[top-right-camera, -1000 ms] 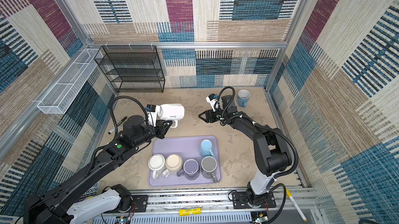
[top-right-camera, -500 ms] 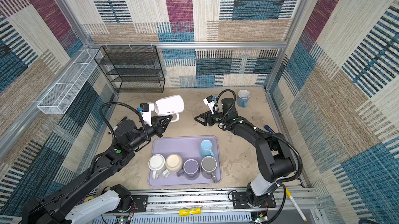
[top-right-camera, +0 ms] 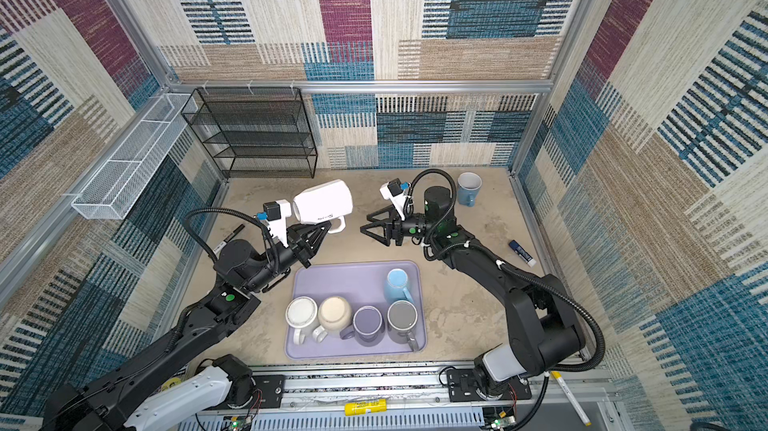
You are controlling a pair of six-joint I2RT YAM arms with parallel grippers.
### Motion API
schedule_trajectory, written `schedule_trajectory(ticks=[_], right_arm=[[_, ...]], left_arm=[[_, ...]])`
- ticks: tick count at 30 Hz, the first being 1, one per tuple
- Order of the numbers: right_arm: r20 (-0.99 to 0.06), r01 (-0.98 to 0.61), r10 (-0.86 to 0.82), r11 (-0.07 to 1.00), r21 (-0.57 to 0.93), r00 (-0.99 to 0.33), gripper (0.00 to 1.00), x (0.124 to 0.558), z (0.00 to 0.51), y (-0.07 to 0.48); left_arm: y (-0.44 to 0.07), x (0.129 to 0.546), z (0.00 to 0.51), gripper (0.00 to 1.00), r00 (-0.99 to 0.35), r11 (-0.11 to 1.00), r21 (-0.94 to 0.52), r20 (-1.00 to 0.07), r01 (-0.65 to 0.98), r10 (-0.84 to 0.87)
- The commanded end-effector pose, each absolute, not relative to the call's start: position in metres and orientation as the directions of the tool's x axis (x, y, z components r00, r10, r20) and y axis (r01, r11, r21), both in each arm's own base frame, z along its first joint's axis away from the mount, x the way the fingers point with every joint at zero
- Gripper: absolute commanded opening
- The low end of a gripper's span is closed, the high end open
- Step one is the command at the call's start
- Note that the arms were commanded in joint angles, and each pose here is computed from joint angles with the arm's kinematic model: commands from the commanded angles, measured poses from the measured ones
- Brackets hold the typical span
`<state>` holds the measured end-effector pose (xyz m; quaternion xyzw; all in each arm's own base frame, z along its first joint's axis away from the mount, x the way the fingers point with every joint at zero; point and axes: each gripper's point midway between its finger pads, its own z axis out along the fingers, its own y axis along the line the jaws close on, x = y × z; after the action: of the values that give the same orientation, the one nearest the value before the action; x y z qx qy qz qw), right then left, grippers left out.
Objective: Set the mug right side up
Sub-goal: 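Carry the white mug toward the right gripper while the right gripper approaches it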
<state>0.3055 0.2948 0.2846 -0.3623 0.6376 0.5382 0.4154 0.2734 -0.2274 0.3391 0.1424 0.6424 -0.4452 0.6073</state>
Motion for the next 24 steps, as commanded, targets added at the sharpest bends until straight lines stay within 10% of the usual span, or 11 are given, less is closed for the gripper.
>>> schedule_trajectory(ticks=[1, 24], right_arm=[[-0.947, -0.943, 0.029, 0.091, 0.321, -0.319, 0.65, 0.292, 0.312, 0.298], [-0.979, -0.973, 0.093, -0.161, 0.165, -0.181, 0.46, 0.233, 0.365, 0.326]], left_arm=[[-0.227, 0.259, 0.379, 0.00, -0.119, 0.485, -0.348, -0.889, 0.802, -0.443], [-0.243, 0.235, 0.384, 0.00, -0.125, 0.342, -0.289, -0.894, 0.894, -0.430]])
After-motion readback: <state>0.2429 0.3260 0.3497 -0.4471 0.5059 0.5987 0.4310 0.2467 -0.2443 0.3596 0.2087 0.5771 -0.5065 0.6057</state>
